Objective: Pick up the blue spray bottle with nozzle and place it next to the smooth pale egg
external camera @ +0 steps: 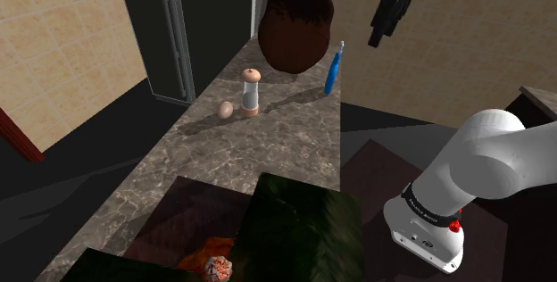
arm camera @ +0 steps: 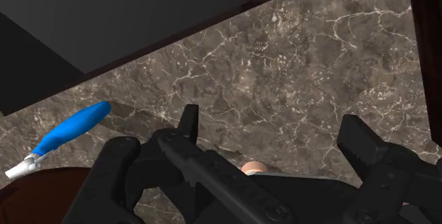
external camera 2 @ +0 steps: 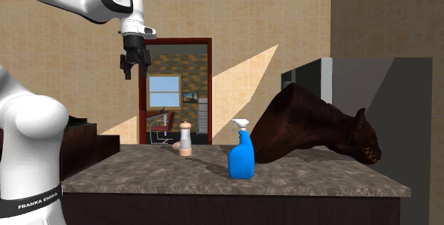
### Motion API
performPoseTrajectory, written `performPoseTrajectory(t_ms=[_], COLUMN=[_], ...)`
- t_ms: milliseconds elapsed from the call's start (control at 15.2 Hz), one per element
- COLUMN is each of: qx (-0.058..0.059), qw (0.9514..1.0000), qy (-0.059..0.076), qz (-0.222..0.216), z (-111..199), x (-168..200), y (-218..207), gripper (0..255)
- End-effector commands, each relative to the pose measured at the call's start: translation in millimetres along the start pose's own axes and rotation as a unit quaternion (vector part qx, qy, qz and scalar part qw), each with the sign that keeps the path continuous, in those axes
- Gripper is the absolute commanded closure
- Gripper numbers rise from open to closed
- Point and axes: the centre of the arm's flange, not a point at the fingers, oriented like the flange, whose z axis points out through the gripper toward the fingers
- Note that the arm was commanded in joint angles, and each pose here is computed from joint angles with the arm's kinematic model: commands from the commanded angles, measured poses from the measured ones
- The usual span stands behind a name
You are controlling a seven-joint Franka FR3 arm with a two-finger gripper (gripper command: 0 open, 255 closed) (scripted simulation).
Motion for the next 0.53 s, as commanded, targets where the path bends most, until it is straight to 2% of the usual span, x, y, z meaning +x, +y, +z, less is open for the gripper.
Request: performPoseTrajectory(t_ms=[0,198,462], qx=[0.0,-0.008,-0.019], qw=[1.0,0.9993,0.996], qy=[0.0,0.014,0.032], qz=[0.0,0.035,0.081], z=[0.0,29.7,68.3], x=[0.0,16.2,37.4], y=[0.0,14.0,35.1], gripper=[0,0,0])
